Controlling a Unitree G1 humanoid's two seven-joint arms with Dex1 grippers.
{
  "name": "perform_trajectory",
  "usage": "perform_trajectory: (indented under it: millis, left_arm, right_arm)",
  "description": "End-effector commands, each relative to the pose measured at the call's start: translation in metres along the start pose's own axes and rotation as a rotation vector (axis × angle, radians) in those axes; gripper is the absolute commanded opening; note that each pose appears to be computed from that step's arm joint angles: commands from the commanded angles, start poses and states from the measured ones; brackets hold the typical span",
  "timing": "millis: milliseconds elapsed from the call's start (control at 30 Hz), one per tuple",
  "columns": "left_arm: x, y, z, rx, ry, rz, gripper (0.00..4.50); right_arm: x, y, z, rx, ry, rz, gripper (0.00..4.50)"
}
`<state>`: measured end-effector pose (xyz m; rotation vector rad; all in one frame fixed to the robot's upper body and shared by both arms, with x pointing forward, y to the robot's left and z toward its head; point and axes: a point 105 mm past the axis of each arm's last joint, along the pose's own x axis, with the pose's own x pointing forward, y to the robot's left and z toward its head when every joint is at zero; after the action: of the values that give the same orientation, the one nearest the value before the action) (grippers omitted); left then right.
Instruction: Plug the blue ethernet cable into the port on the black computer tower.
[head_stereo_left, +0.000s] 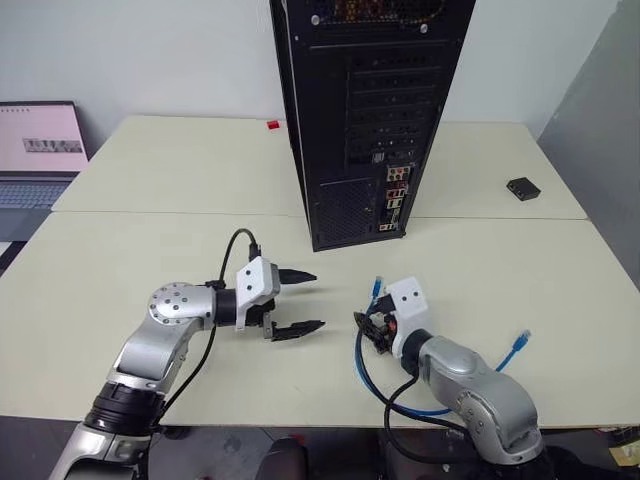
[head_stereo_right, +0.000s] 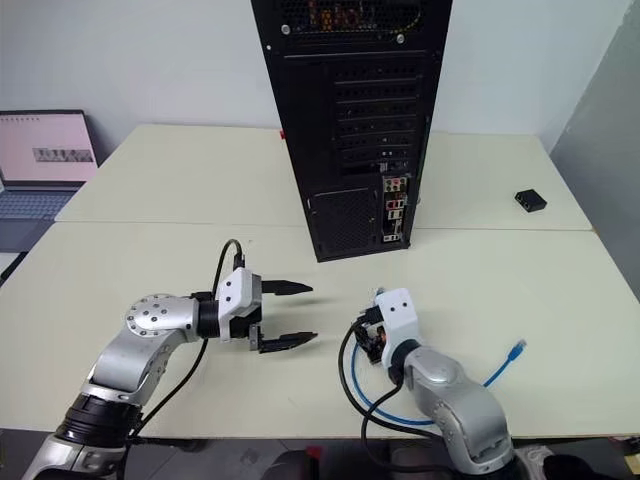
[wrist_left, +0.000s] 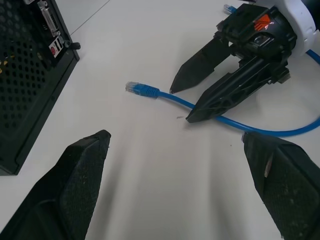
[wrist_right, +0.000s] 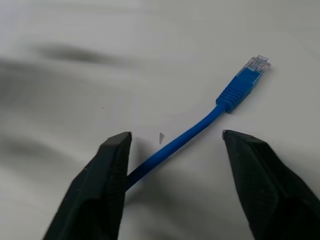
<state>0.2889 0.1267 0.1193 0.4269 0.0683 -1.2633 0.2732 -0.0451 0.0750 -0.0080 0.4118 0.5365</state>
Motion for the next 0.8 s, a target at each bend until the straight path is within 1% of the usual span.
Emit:
perform_trajectory:
  millis: [33, 67, 100, 133, 233, 300, 433, 600, 667, 733, 800]
  left_arm:
    - [0.0, 0.003, 0.006, 0.044, -0.015, 0.008, 4.5]
    - [0.001, 0.003, 0.006, 0.045, -0.015, 0.008, 4.5]
    - [0.0, 0.003, 0.006, 0.045, -0.015, 0.008, 4.5]
    - [0.0, 0.003, 0.005, 0.046, -0.014, 0.009, 4.5]
    - [-0.002, 0.005, 0.002, 0.04, -0.008, 0.016, 4.5]
    - [-0.004, 0.009, 0.0, 0.037, -0.001, 0.026, 4.5]
    - [-0.005, 0.019, -0.002, 0.041, 0.005, 0.042, 4.5]
    - [-0.006, 0.029, -0.004, 0.071, 0.03, 0.014, 4.5]
    - [-0.006, 0.032, -0.005, 0.091, 0.041, 0.003, 4.5]
    - [-0.006, 0.039, -0.002, 0.102, 0.037, 0.014, 4.5]
    - [-0.005, 0.042, 0.001, 0.113, 0.025, 0.014, 4.5]
  right_arm:
    - [0.002, 0.004, 0.0, -0.011, 0.014, 0.005, 1.84]
    - [0.002, 0.003, 0.001, -0.011, 0.014, 0.0, 1.63]
    - [0.002, 0.002, 0.002, -0.012, 0.012, -0.003, 1.29]
    - [0.001, 0.001, 0.003, -0.011, 0.007, -0.005, 1.12]
    - [-0.002, 0.0, 0.01, -0.021, -0.014, 0.008, 0.35]
    - [-0.005, 0.001, 0.014, -0.046, -0.025, 0.037, 0.02]
    - [-0.014, -0.001, 0.022, -0.13, -0.033, 0.092, 0.01]
    - [-0.028, -0.005, 0.032, -0.317, -0.029, 0.182, 0.01]
    - [-0.031, -0.007, 0.035, -0.341, -0.027, 0.197, 0.01]
    - [-0.03, -0.009, 0.042, -0.352, -0.057, 0.183, 0.01]
    - [-0.026, -0.01, 0.048, -0.321, -0.095, 0.161, 0.01]
